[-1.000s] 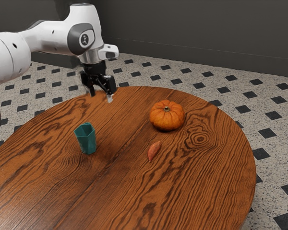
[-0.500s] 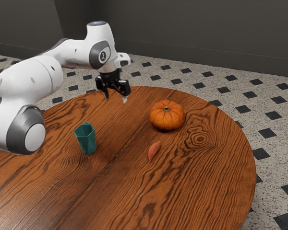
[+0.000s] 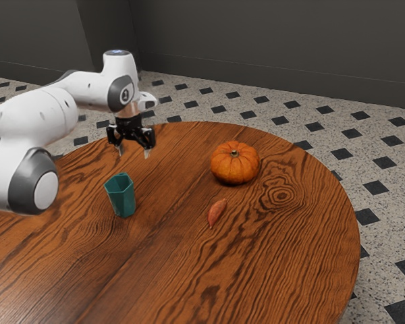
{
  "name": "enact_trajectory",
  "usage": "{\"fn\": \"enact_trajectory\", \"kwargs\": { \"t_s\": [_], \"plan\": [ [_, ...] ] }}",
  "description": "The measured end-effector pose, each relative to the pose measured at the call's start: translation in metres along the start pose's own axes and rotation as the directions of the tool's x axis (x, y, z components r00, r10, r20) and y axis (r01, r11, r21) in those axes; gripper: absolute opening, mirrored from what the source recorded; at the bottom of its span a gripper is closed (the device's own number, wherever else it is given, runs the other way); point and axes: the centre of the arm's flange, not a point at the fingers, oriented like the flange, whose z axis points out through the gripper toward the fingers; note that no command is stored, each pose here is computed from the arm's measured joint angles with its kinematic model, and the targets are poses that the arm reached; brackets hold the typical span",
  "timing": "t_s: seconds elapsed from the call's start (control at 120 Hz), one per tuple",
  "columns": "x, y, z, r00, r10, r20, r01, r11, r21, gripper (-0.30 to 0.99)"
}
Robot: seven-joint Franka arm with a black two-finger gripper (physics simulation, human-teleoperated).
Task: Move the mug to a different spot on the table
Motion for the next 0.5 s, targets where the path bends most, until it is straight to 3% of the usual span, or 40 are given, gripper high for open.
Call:
{"fn": "enact_trajectory", "kwargs": {
  "t_s": [0.267,0.5],
  "plan": [
    [-0.025,-0.010,0.017,0.996,-0.014,0.083,0.012,1.000,0.026,0.52],
    [-0.033,-0.015,0.027,0.993,-0.010,0.115,0.005,0.999,0.044,0.45]
  ]
}}
